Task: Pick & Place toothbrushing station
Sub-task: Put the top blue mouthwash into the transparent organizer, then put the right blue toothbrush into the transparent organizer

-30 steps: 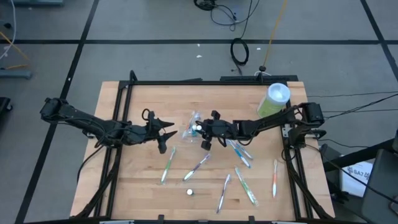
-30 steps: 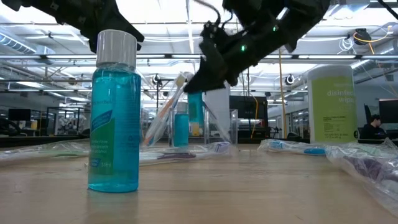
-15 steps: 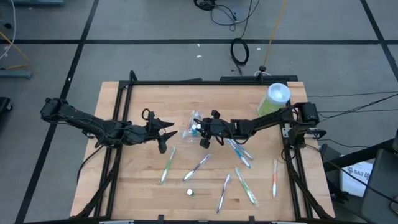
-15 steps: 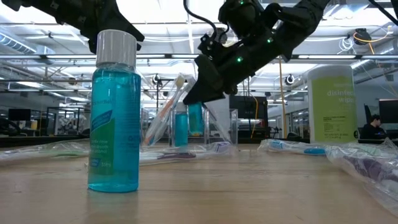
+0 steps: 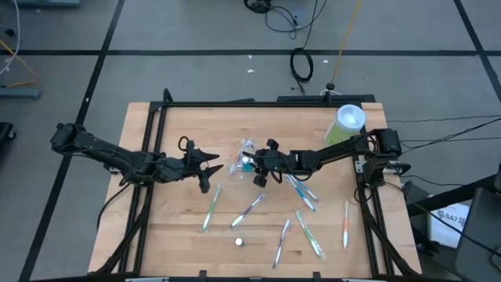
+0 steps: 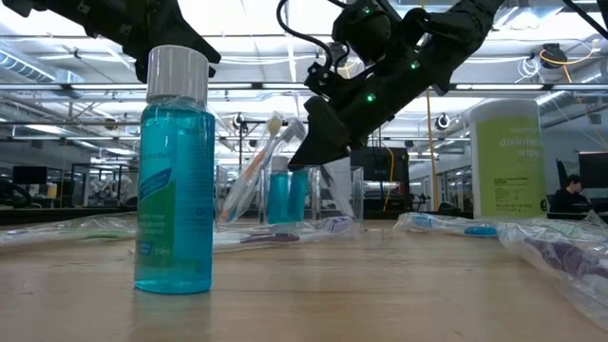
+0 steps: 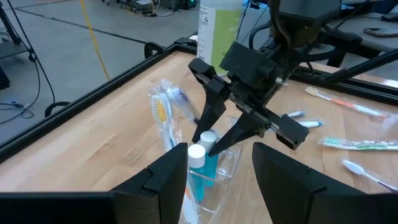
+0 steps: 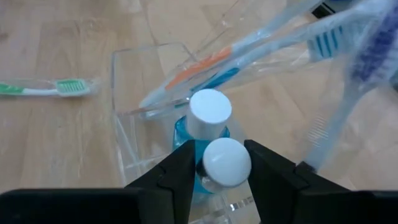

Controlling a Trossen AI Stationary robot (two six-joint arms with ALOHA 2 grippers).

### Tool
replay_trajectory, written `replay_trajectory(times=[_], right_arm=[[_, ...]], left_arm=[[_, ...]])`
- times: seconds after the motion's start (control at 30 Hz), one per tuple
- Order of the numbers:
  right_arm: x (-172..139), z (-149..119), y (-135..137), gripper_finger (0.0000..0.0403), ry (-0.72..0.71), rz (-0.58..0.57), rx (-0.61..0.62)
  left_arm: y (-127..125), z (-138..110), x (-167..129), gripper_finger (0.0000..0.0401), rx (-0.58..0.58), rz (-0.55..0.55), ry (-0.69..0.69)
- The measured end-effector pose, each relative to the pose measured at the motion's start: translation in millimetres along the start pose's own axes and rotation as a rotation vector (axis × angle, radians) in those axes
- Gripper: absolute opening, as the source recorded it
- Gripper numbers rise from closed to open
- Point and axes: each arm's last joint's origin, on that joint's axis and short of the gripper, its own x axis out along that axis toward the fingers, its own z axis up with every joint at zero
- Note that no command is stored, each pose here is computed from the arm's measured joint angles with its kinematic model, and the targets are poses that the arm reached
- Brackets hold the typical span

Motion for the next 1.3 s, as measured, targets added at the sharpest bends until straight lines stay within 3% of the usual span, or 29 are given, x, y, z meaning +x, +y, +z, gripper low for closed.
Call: replay_trajectory(times=[0.3, 0.57, 0.67, 0.8, 1.07, 1.3], right_arm=[[-1, 4, 2, 0.0172, -0.037, 0.009, -0.062], [-9, 22, 11, 0.0212, -0.214, 0.033, -0.093], [-16, 30, 18, 0.0218, -0.284, 0.057, -0.127], [-23, 29, 35, 0.0222, -0.305, 0.173, -0.135], [-44, 16, 84, 0.0216, -0.241, 0.533, -0.095], [-66, 6, 119, 0.0216, -0.243, 0.625, -0.143]], left_arm=[[0, 0, 0, 0.0189, 0.000, 0.000, 0.000], [0, 0, 0, 0.0189, -0.002, -0.002, 0.002], [-2, -1, 0, 0.0189, -0.002, -0.056, 0.019], [-5, -2, -1, 0.0189, 0.025, -0.155, 0.049], [-17, -6, -8, 0.0189, 0.046, -0.260, 0.071], [-28, -7, -16, 0.0189, 0.045, -0.326, 0.056]])
